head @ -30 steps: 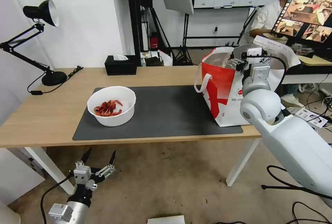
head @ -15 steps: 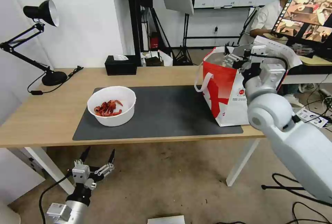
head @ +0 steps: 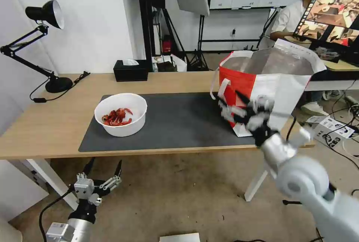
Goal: Pick up the trash from the table and place it into the takeout bag.
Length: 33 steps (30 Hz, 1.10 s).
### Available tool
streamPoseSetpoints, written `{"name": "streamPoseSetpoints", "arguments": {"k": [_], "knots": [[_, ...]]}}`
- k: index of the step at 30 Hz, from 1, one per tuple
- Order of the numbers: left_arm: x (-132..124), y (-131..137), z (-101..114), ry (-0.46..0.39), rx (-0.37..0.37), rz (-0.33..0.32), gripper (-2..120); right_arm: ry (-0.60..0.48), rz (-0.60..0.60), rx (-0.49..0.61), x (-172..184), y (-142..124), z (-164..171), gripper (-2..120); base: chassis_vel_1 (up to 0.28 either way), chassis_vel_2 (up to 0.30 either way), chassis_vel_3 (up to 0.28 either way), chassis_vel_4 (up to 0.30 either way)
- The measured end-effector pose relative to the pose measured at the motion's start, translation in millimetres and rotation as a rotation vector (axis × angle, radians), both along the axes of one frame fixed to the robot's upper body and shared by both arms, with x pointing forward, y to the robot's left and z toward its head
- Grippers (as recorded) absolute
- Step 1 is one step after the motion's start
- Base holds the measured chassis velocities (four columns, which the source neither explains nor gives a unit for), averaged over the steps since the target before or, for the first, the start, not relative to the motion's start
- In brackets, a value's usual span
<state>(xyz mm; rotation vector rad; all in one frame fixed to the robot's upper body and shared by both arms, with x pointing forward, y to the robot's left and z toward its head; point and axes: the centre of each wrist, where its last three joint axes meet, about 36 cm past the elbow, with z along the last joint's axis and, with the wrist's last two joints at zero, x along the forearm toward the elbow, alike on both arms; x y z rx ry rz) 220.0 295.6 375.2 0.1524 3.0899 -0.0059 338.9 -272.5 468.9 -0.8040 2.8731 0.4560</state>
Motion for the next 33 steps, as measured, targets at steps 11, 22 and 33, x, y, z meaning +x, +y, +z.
{"name": "streamPoseSetpoints", "arguments": {"k": [11, 22, 33], "knots": [[-6, -1, -15, 0.025, 0.014, 0.013, 100, 0.142, -0.104, -0.086, -56, -5, -91, 100, 0.0, 0.0, 0.0, 0.0], [-8, 5, -20, 0.044, 0.028, 0.01, 100, 0.166, -0.148, -0.115, -57, -1, -108, 100, 0.0, 0.0, 0.0, 0.0], [-9, 4, -25, 0.053, 0.026, 0.007, 100, 0.172, -0.175, -0.143, -48, 0, -107, 100, 0.0, 0.0, 0.0, 0.0]]}}
